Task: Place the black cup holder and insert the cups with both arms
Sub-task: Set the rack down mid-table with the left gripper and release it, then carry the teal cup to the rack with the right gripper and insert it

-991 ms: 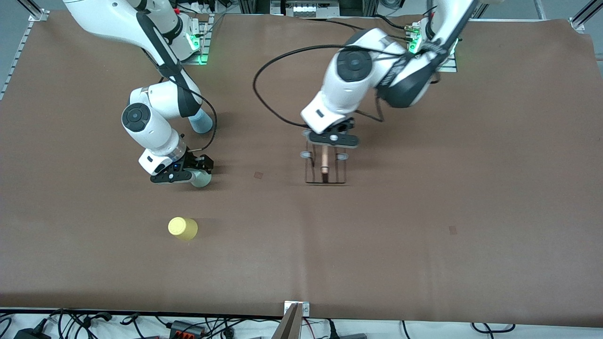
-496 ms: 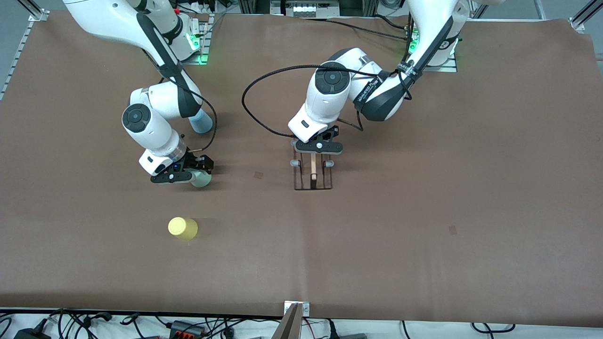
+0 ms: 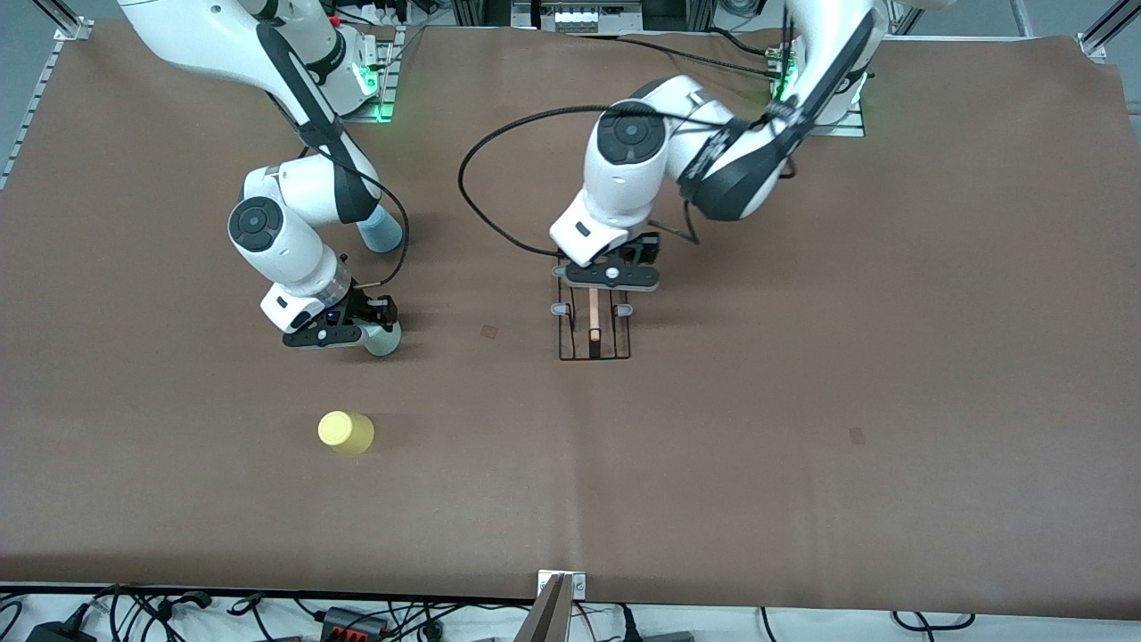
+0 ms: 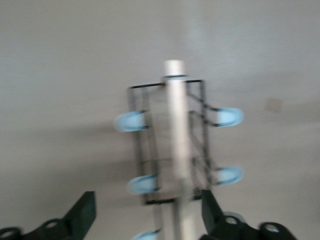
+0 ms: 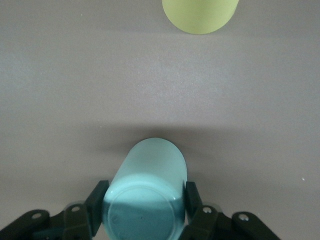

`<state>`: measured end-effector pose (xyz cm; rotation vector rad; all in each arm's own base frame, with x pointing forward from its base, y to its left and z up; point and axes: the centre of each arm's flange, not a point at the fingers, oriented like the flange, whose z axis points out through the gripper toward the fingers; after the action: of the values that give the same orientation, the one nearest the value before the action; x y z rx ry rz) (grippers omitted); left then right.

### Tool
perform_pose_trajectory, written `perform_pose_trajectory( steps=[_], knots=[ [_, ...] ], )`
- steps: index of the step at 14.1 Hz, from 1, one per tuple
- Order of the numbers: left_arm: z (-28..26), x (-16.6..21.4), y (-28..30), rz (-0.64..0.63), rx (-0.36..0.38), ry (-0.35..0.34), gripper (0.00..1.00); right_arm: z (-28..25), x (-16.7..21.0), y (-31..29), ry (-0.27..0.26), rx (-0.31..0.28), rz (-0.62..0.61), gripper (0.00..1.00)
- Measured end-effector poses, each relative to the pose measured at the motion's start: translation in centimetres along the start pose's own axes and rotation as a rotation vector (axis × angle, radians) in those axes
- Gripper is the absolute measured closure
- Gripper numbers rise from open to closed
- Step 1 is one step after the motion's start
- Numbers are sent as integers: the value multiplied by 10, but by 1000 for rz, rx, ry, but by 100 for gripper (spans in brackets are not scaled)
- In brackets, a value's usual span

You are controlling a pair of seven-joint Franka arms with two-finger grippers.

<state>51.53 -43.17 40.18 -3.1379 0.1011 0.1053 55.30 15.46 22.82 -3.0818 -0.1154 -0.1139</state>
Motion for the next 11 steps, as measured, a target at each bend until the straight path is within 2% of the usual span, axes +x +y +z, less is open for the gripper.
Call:
perform_pose_trajectory(
  steps=[3, 7, 11],
  knots=[
    [-57, 15, -69, 71, 74, -67, 0, -23, 7, -1, -36, -7, -7, 33],
    [-120, 47, -193, 144, 79, -113, 0, -107, 25, -7, -36, -6, 2, 33],
    [-170, 57, -321, 126, 51, -81, 0, -186, 33, -51, -60, -1, 185, 33]
  ],
)
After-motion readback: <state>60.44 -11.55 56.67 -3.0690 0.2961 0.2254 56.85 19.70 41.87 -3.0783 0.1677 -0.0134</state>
